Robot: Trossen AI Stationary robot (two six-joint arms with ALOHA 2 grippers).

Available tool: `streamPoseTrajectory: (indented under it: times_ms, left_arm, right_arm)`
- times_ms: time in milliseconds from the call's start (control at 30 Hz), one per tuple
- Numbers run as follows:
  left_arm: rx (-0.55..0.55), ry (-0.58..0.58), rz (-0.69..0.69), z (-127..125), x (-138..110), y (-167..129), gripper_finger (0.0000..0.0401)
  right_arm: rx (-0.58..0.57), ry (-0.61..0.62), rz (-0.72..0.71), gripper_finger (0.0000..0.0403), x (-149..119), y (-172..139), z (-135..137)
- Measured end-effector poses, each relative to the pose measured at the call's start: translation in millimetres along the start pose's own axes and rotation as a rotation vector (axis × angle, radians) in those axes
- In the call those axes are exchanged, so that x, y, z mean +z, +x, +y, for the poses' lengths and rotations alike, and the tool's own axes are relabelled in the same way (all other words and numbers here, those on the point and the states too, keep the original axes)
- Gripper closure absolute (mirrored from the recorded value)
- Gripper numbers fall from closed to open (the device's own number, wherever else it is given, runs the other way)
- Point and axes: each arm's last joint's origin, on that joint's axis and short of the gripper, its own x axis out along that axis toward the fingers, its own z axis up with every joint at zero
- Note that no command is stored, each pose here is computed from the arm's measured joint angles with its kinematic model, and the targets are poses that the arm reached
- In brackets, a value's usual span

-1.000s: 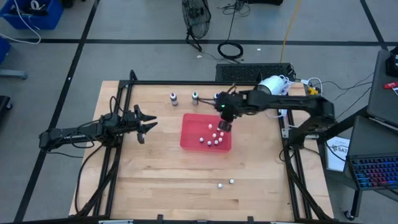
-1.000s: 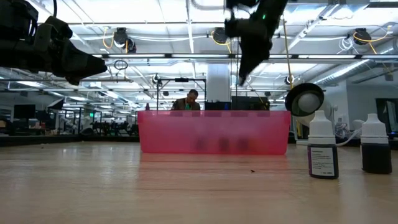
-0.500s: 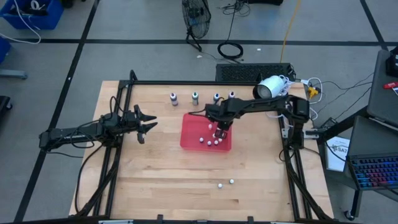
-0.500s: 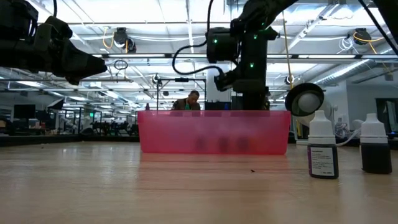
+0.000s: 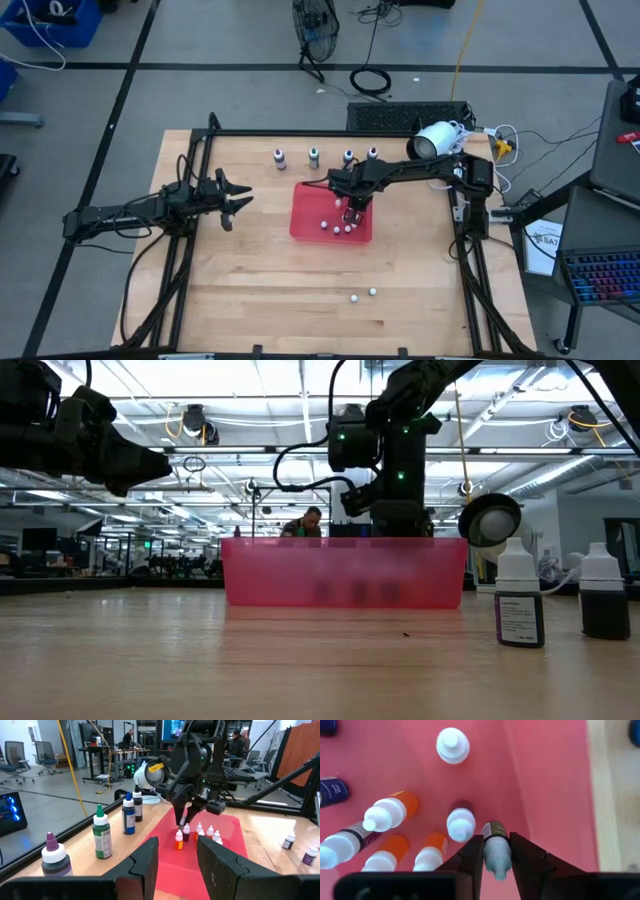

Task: Pick & Place food coloring
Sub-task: Put the small green food coloring bottle into the red bin, then put the small red food coloring bottle into the red bin

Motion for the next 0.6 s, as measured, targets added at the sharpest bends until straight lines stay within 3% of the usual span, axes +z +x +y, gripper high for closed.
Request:
streamPoseTrajectory:
  times_ms: [233, 600]
  left_arm:
    - [0.000, 0.000, 0.001, 0.0, -0.1, 0.0, 0.0265]
    - [0.000, 0.000, 0.000, 0.0, -0.1, 0.0, 0.0265]
  right_arm:
    - [-0.001, 0.014, 0.004, 0.0265, -0.6, -0.2, -0.1]
    - [0.035, 0.062, -0.013, 0.0275, -28.0, -56.0, 7.5]
